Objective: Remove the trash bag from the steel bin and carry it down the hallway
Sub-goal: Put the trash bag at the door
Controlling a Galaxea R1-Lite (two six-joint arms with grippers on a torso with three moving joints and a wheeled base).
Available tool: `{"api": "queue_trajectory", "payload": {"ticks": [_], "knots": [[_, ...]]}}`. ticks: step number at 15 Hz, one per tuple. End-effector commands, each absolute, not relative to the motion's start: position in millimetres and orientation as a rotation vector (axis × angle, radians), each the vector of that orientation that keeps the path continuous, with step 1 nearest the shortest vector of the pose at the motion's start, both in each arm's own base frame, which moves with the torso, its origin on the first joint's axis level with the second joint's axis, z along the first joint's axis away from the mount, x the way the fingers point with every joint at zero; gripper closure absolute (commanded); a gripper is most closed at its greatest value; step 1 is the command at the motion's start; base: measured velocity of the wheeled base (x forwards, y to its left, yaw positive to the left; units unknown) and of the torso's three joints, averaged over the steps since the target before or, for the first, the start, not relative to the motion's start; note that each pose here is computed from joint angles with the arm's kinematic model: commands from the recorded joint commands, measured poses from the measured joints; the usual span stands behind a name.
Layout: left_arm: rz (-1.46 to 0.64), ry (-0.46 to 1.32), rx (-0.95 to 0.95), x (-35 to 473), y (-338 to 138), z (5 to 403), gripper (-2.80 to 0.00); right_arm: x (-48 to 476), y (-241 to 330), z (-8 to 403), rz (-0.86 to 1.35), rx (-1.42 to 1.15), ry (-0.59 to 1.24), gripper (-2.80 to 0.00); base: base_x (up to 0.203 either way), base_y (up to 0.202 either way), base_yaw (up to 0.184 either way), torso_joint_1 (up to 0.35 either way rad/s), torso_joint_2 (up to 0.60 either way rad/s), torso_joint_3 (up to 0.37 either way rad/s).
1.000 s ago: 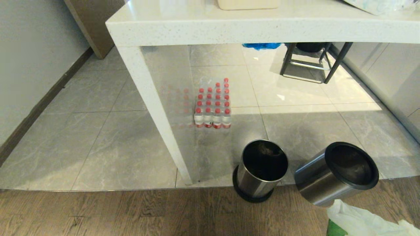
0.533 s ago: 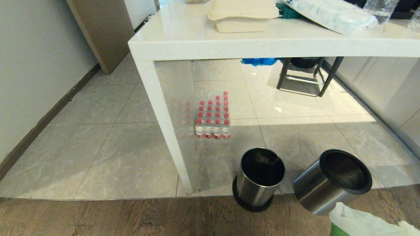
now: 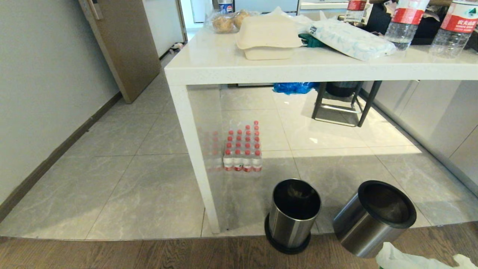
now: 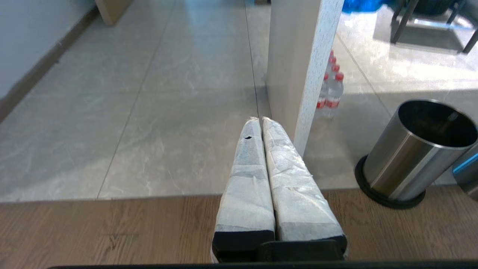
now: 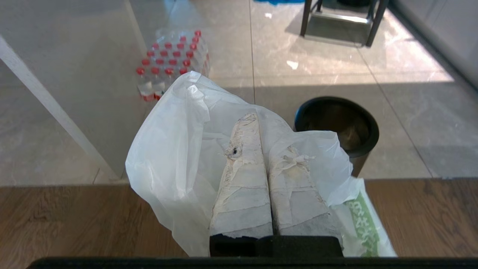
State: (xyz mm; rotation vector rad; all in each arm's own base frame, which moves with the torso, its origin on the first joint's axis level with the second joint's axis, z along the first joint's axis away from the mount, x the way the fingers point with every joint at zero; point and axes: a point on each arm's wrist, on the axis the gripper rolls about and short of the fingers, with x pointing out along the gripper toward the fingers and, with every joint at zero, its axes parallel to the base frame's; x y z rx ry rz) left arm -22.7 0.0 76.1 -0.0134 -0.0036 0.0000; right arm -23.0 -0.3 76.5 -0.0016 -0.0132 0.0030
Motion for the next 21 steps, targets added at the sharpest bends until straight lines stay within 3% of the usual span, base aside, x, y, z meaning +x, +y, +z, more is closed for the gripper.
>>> {"api": "queue_trajectory", "payload": {"ticks": [1,6,21], "knots": [[0.0,-0.005,-0.014,-22.7,0.0,76.1,0.0,-22.9,-0.3,76.5,0.003,-0.001,-0.012,0.0,0.0,0.0,0.0,0.003,0.0,0.199],[0.0,-0.005,-0.011,-22.7,0.0,76.1,0.0,-22.9,-0.3,76.5,0.003,-0.001,-0.012,0.0,0.0,0.0,0.0,0.001,0.01,0.138],[-0.002,-0.005,-0.008,-22.7,0.0,76.1,0.0,-22.9,-0.3,76.5,0.003,-0.001,-0.012,0.0,0.0,0.007,0.001,0.0,0.0,0.002]]}}
